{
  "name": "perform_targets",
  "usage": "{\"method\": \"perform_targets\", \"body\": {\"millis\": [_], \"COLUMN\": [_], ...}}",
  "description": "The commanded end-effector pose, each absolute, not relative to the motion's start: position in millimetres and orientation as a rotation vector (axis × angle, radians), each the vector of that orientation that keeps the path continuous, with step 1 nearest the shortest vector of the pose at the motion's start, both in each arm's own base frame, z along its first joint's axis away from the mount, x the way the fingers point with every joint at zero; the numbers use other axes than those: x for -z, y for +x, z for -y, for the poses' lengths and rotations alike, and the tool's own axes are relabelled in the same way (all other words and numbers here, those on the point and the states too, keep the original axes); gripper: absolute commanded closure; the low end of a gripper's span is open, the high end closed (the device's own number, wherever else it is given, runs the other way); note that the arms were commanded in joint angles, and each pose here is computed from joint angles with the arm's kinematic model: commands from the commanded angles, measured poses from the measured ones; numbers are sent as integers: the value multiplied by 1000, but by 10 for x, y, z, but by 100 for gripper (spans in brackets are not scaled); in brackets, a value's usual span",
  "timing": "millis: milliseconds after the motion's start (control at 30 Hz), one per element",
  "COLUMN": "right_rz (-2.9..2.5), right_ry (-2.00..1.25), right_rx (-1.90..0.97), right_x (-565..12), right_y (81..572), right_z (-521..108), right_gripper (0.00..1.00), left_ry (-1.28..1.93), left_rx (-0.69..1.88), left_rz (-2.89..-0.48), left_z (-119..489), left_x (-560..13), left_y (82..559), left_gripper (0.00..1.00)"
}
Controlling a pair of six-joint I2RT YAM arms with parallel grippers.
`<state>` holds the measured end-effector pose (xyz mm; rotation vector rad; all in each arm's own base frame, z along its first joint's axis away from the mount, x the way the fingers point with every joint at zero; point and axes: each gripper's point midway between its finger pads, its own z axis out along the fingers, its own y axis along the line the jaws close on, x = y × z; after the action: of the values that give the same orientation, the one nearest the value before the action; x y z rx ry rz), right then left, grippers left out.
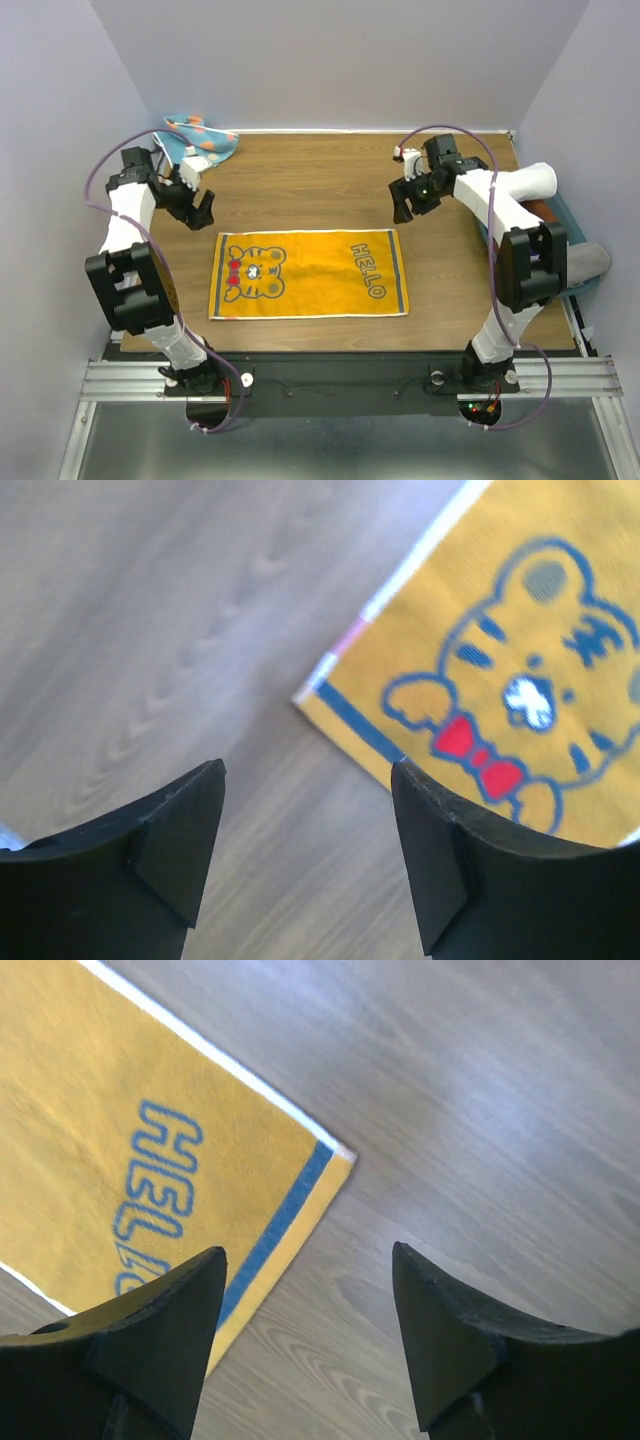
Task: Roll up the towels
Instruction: Flatten the towel
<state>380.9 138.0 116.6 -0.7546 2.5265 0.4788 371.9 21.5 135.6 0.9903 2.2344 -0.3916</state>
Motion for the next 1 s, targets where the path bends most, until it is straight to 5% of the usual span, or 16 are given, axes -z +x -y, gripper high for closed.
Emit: {"method": "perform_targets", "body": {"millis": [0,167,267,333,400,500,733,967], "right_rz": [-2252,-2201,-2282,-2327,-2396,-2478,-2551,-2623], "right_ry": [-644,-526,-613,-692,-685,-666,-664,-652], "right_rx": [-449,-311,-381,-452,-464,-444,-473,-552], "right_x": [-1948,-2086,-1779,-1551,-1286,-995,-690,-427], "right_y": [4121,4377,4282,4163,4150,4141,4127,4032], "right_z": [-1457,-1307,-1372,-1445,-1440,-1392,-1409,-1483], "right_gripper": [27,30,22,4,12,21,41,46], "left_ry": [767,519,613,662,647,638,656,655], "left_rx": [177,125,162,221,261,286,284,299], "left_rz": [-1962,-1880,-1917,-2026,-2139,-2239,-2333,-2395], "left_z": [-376,-441,-404,-416,-472,-520,-431,-374], "left_x": [-2370,-2731,-2603,-2272,-1927,-1590,-1131,-854], "left_y": [4043,4136,4156,4141,4138,4102,4013,4046], "left_gripper": [1,1,1,13,39,54,56,55]}}
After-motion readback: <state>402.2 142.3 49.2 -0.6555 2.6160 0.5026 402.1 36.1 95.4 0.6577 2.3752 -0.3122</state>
